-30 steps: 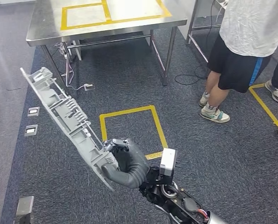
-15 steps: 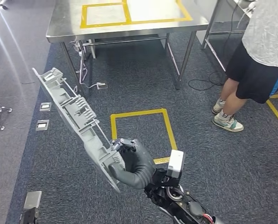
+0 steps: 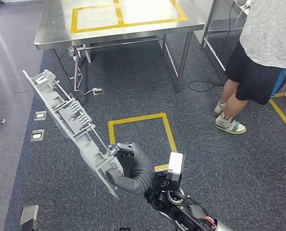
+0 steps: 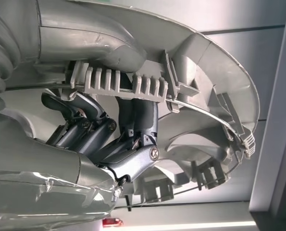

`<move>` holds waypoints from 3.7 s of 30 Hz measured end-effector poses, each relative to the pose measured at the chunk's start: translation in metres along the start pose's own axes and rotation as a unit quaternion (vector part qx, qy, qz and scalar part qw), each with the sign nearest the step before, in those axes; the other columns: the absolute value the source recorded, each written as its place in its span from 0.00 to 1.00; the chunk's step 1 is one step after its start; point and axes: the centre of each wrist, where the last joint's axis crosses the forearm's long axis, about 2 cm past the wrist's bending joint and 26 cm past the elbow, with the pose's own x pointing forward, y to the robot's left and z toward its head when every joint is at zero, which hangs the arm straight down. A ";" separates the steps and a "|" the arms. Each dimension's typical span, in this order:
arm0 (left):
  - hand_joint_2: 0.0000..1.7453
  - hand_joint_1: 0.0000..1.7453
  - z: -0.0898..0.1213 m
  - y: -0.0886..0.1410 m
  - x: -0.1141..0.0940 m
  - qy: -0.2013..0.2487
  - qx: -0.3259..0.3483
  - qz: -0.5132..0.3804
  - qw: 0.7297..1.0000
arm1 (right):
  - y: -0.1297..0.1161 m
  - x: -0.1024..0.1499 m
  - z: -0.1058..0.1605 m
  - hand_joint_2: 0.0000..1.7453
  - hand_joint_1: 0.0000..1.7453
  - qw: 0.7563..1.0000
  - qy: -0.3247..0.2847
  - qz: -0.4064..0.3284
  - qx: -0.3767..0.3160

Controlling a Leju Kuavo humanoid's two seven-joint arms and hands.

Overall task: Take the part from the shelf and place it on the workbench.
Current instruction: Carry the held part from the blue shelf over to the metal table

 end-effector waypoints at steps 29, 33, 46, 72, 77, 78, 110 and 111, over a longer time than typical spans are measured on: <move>1.00 0.00 0.000 -0.001 0.000 -0.002 -0.002 -0.001 1.000 | 0.002 -0.001 -0.002 1.00 1.00 1.000 -0.002 -0.002 -0.001; 1.00 0.00 0.000 0.002 -0.001 -0.003 -0.005 -0.006 1.000 | 0.003 -0.002 0.001 1.00 1.00 1.000 0.000 -0.001 -0.008; 1.00 0.00 0.000 0.004 -0.001 -0.004 -0.012 -0.015 1.000 | -0.002 0.001 0.007 1.00 1.00 1.000 0.003 0.011 -0.022; 1.00 0.00 0.000 0.002 -0.001 -0.006 -0.021 -0.030 0.999 | -0.008 0.004 0.012 1.00 1.00 0.999 -0.002 0.025 -0.038; 1.00 0.00 0.000 0.003 -0.001 -0.006 -0.020 -0.031 0.999 | -0.008 0.003 0.016 1.00 1.00 0.999 -0.001 0.025 -0.042; 1.00 0.00 0.000 0.003 -0.001 -0.007 -0.020 -0.031 0.999 | -0.008 0.003 0.017 1.00 1.00 0.999 -0.001 0.025 -0.042; 1.00 0.00 0.000 0.005 -0.001 -0.012 -0.022 -0.032 0.999 | -0.019 0.008 0.024 1.00 1.00 0.994 -0.033 0.032 -0.103; 1.00 0.00 0.000 0.005 -0.001 -0.013 -0.023 -0.032 0.999 | -0.020 0.008 0.025 1.00 1.00 0.993 -0.034 0.033 -0.106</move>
